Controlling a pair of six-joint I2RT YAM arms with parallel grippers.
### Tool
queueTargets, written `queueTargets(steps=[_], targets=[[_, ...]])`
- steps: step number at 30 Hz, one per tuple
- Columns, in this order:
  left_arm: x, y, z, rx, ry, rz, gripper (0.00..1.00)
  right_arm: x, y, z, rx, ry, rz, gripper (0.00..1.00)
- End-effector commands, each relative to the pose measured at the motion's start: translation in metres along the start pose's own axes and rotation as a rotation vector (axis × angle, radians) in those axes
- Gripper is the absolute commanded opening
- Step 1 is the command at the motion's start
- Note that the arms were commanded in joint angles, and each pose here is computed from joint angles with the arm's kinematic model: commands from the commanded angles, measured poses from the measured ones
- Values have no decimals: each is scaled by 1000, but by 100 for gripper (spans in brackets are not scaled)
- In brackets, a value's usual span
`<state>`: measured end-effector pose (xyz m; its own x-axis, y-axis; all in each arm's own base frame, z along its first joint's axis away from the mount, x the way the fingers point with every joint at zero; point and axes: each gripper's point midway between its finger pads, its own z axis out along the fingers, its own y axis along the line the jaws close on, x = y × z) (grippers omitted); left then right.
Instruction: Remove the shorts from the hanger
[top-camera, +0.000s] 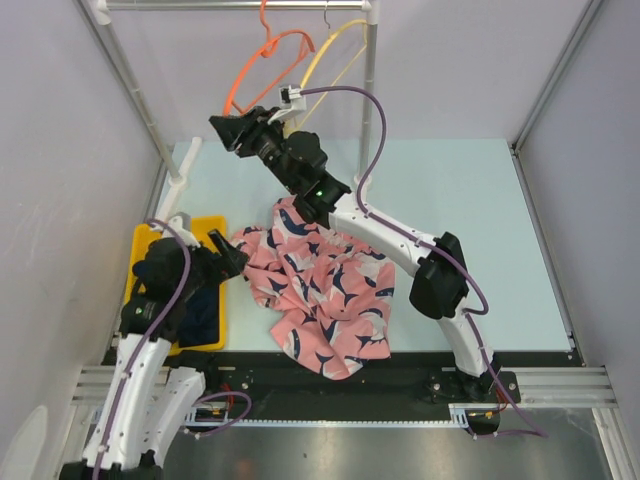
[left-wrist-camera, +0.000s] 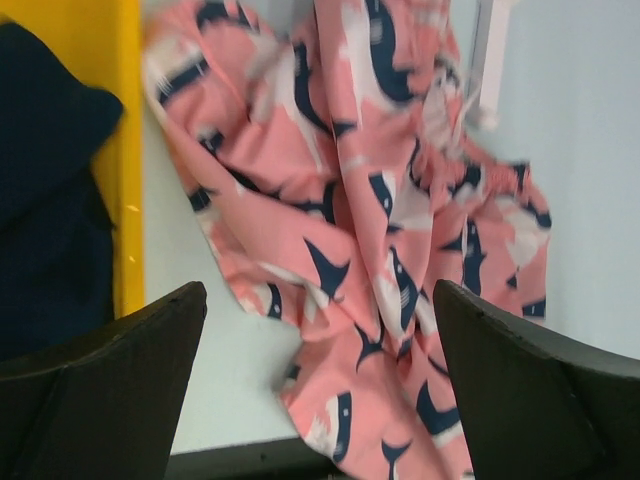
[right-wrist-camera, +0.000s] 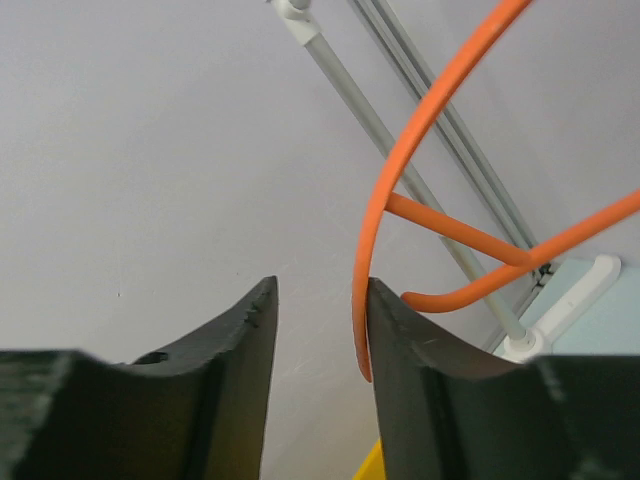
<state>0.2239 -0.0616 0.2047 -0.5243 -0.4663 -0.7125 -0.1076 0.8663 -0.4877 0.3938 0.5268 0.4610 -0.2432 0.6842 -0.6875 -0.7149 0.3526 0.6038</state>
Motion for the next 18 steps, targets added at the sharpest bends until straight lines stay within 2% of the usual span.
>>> queueTargets(steps=[1, 2, 5, 6, 8, 9, 10, 11, 12, 14, 15, 17, 18], targets=[[47, -31, 18, 182, 213, -10, 100, -26, 18, -7, 28, -8, 14, 48], [52, -34, 22, 196, 228, -3, 100, -24, 16, -9, 45, 7, 13, 54], [79, -49, 24, 228, 296, 35, 100, -21, 14, -18, 99, 73, 24, 61], [95, -56, 23, 242, 342, 47, 100, -21, 13, -21, 111, 93, 21, 66], [107, -53, 29, 195, 354, 58, 100, -21, 15, -32, 142, 148, 14, 74], [122, -56, 28, 199, 386, 65, 100, -21, 15, -37, 154, 168, 11, 82], [131, -53, 30, 180, 409, 67, 100, -11, 7, -46, 194, 228, 0, 87], [135, -54, 33, 181, 407, 66, 100, -20, 15, -53, 193, 236, 1, 90], [150, -51, 34, 177, 440, 61, 100, -9, 8, -63, 223, 289, -5, 97], [164, -50, 41, 168, 465, 48, 100, -9, 8, -77, 229, 320, -9, 100], [171, -47, 43, 150, 482, 29, 100, -24, 20, -86, 214, 310, -4, 100], [187, -35, 50, 91, 525, 29, 100, -11, 9, -105, 235, 354, -2, 100], [189, -30, 54, 57, 516, 34, 100, -29, 22, -114, 212, 330, 5, 100]])
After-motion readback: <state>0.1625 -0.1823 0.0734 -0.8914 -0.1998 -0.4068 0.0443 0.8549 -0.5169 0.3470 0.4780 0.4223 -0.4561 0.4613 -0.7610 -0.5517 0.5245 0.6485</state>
